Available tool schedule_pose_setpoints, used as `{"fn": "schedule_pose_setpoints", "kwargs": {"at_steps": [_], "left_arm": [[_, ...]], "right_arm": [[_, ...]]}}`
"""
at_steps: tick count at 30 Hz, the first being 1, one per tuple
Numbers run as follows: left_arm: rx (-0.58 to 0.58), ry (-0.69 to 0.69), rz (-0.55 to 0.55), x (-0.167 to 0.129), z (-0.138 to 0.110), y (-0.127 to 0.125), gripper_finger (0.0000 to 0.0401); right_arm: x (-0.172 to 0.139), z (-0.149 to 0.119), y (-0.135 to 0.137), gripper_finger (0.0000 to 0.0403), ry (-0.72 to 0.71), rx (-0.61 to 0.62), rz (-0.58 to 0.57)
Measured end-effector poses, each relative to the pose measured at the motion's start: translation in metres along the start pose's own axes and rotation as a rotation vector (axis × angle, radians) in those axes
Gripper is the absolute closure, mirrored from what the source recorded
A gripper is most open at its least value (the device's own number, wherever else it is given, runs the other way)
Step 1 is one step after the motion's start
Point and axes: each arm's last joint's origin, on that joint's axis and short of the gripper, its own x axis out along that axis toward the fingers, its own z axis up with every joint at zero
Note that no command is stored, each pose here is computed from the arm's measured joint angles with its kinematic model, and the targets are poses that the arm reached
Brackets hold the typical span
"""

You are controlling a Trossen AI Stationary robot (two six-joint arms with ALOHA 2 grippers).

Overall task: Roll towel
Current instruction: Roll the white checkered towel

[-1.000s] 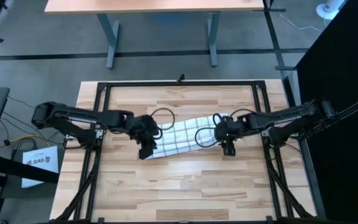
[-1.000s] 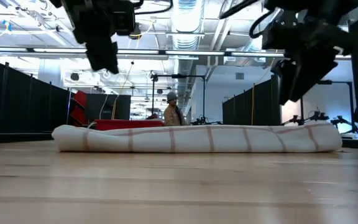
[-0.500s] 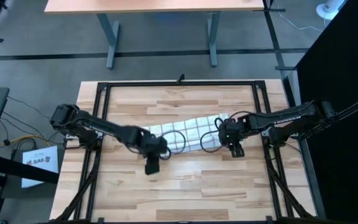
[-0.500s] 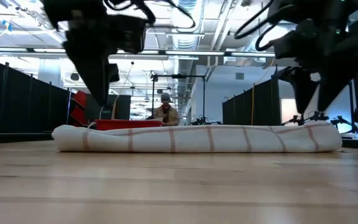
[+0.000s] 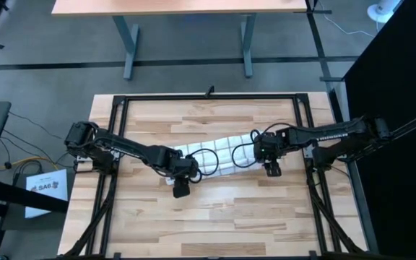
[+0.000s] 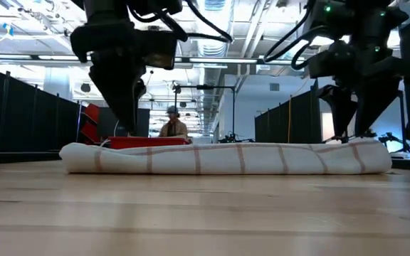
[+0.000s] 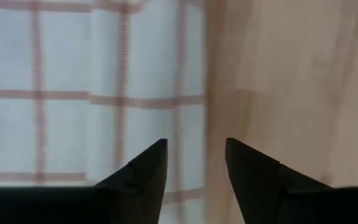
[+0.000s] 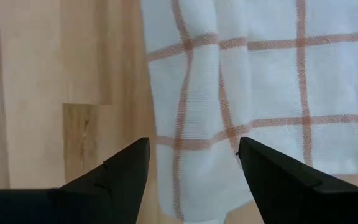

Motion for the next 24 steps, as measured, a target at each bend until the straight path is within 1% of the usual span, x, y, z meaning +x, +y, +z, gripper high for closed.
{"fn": "schedule_pose_setpoints", "kwargs": {"at_steps": [4, 8, 11, 14, 19, 24], "left_arm": [[0.01, -0.002, 0.035, 0.001, 0.0, 0.005, 0.0242], [0.026, 0.004, 0.036, 0.001, 0.0, 0.006, 0.0242], [0.028, 0.0, 0.047, 0.001, 0.0, 0.006, 0.0242], [0.036, -0.001, 0.063, 0.003, -0.002, 0.006, 0.0242], [0.026, 0.04, 0.082, 0.013, -0.013, 0.01, 0.0242], [0.021, 0.014, 0.06, 0.017, -0.015, 0.006, 0.0242]], "right_arm": [[0.0, 0.0, -0.004, 0.0166, 0.0, 0.015, -0.003], [0.0, 0.0, -0.002, 0.0166, -0.005, 0.007, 0.04], [0.005, 0.001, 0.0, 0.0166, 0.015, -0.004, 0.05], [0.013, 0.006, 0.0, 0.0166, 0.022, -0.006, 0.053], [0.032, 0.011, 0.002, 0.0167, 0.067, -0.008, 0.06], [0.046, 0.012, 0.004, 0.017, 0.126, -0.014, 0.07]]}}
